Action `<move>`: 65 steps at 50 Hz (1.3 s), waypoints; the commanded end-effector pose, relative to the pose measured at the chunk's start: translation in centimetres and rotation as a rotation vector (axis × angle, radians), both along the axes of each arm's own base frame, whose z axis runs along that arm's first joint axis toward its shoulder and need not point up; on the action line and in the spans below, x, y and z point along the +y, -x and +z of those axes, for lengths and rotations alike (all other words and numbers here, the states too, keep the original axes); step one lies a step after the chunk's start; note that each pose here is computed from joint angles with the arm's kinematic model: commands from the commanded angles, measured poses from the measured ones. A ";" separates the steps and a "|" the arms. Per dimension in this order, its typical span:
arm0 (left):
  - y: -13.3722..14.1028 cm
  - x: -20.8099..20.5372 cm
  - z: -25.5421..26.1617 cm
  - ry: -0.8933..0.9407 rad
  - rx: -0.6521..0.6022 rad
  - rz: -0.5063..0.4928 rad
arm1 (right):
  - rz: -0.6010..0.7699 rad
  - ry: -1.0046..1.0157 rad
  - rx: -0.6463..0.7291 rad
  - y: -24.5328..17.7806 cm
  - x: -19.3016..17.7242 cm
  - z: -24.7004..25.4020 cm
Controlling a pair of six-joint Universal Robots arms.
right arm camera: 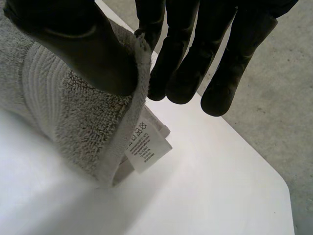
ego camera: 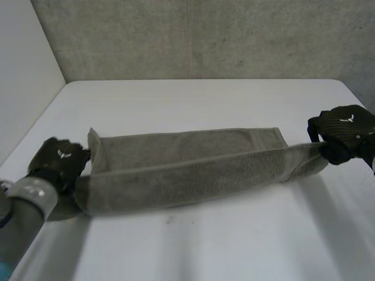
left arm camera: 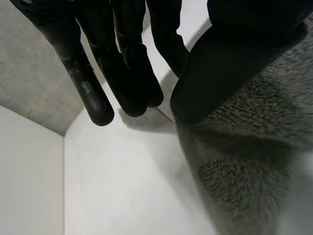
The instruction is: Fold the towel.
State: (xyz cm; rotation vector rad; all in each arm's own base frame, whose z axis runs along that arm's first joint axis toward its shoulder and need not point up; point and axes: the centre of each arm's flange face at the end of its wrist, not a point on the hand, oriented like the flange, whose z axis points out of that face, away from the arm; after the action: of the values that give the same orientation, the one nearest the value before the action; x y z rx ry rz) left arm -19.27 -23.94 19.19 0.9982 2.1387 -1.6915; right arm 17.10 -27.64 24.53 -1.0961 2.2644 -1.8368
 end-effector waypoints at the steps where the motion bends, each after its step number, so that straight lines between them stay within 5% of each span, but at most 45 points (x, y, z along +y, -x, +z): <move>1: 2.1 -6.2 -1.0 0.076 0.027 -0.031 | -0.020 -0.023 -0.001 -1.0 -3.8 -1.8; 13: 6.6 -15.7 -3.0 0.176 0.085 -0.191 | -0.164 0.090 0.000 -3.3 -11.7 -5.8; 35: 7.5 -18.0 -6.1 0.152 0.087 -0.219 | -0.126 0.148 -0.035 -5.7 -14.7 -8.1; 44: 7.6 -18.4 1.1 0.319 0.115 -0.225 | -0.123 0.302 -0.081 -5.7 -14.5 -1.6; 51: 8.2 -20.1 11.5 0.654 0.218 -0.211 | -0.069 0.845 -0.311 -7.7 -13.8 11.7; 54: 8.1 -19.6 17.1 0.810 0.356 -0.176 | -0.060 1.020 -0.406 -7.4 -12.7 15.8; 60: 6.9 -17.9 20.8 0.832 0.567 -0.148 | -0.048 0.965 -0.405 -7.4 -11.8 15.5; 65: 6.2 -17.3 16.1 0.643 0.545 -0.126 | -0.049 0.588 -0.284 -7.3 -11.0 8.9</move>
State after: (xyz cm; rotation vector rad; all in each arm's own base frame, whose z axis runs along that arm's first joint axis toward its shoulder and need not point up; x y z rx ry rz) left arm -26.17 -41.99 39.38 0.4840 1.3214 -2.7935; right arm 24.47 -39.41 39.65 -0.5872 1.1958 -2.8946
